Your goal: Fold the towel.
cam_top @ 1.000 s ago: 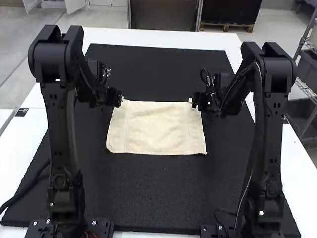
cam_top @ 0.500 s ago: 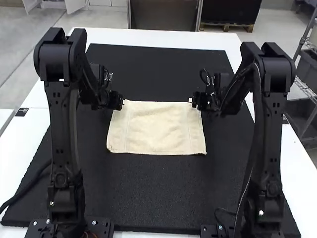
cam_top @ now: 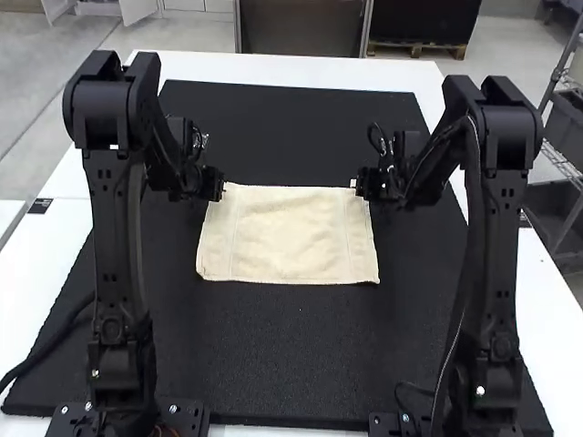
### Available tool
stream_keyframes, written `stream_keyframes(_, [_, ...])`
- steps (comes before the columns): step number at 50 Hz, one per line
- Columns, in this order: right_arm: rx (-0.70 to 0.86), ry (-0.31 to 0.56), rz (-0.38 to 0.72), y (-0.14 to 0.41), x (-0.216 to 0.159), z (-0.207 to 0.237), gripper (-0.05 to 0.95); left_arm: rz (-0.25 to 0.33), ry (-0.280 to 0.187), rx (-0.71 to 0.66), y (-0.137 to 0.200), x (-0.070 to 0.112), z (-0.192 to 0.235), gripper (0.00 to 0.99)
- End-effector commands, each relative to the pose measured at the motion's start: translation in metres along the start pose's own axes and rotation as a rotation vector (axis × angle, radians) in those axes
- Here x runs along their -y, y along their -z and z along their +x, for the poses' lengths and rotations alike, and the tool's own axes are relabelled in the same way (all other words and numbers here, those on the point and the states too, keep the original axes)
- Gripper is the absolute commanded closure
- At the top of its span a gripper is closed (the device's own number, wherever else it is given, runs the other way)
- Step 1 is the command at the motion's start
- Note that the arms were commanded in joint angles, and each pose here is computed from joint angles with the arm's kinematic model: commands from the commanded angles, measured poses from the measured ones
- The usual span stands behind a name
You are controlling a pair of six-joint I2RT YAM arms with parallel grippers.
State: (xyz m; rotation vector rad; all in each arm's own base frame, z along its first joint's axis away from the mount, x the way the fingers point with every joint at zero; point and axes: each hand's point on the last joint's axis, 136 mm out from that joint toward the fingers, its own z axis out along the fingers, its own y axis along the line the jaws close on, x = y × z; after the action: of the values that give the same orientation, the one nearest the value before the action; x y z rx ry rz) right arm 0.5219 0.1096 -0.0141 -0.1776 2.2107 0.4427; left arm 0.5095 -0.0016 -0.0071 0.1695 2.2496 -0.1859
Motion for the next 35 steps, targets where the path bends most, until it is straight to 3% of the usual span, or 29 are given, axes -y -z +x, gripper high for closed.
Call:
stream_keyframes(1, [-0.057, -0.015, -0.046, -0.012, -0.017, 0.022, 0.31, 0.028, -0.002, -0.002, -0.005, 0.006, 0.0, 0.395])
stream_keyframes(6, [-0.062, -0.014, -0.051, -0.012, -0.019, 0.024, 0.45, 0.03, 0.003, -0.012, -0.005, 0.005, 0.003, 0.536])
stream_keyframes(14, [-0.061, -0.014, -0.057, -0.013, -0.021, 0.024, 0.67, 0.027, 0.012, -0.011, -0.004, 0.0, 0.004, 0.603])
stream_keyframes(19, [-0.062, -0.014, -0.063, -0.012, -0.022, 0.024, 0.78, 0.031, 0.019, -0.009, -0.003, -0.003, 0.004, 0.789])
stream_keyframes(22, [-0.06, -0.01, -0.07, -0.012, -0.023, 0.025, 0.91, 0.032, 0.023, -0.006, -0.002, -0.005, 0.004, 0.923])
stream_keyframes(23, [-0.058, -0.009, -0.071, -0.012, -0.023, 0.025, 0.92, 0.031, 0.023, -0.004, -0.002, -0.006, 0.004, 0.972])
stream_keyframes(35, [-0.052, -0.013, -0.074, -0.011, -0.023, 0.026, 0.92, 0.037, 0.019, 0.007, -0.001, -0.005, 0.002, 0.969])
